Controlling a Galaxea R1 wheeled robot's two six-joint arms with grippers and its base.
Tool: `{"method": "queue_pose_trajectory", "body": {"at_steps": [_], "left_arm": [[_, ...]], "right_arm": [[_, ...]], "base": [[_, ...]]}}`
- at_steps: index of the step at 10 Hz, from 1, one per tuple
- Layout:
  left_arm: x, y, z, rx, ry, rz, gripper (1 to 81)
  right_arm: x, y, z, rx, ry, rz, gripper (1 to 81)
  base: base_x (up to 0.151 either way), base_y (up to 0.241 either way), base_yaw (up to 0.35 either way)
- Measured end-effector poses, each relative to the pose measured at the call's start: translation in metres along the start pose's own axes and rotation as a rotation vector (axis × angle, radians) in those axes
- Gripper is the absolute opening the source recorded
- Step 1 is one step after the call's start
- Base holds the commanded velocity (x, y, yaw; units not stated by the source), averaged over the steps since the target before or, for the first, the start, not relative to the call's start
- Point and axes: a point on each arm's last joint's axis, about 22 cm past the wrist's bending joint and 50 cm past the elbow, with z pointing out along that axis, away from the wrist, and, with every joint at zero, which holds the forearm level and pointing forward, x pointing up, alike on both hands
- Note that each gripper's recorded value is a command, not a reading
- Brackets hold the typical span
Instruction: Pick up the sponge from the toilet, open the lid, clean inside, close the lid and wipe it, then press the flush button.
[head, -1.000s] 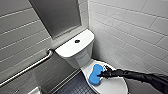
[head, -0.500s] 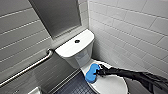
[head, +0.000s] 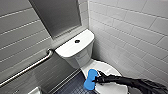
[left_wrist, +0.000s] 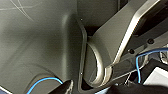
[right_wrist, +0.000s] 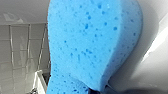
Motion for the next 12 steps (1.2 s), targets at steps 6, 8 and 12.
{"method": "queue_pose_trajectory", "body": {"at_steps": [6,8,12], "left_arm": [[0.000,-0.001,-0.001,0.002,0.000,0.000,81.1],[0.000,-0.001,-0.001,0.002,0.000,0.000,81.1],[0.000,-0.001,-0.001,0.002,0.001,0.018,81.1]], "right_arm": [[-0.034,0.067,-0.067,-0.007,-0.002,0.056,1.0],[-0.052,0.091,-0.094,-0.019,-0.011,0.080,1.0],[-0.084,0.141,-0.166,-0.065,-0.005,0.117,1.0]], "base": [[0.000,0.000,0.000],[0.000,0.000,0.000],[0.000,0.000,0.000]]}}
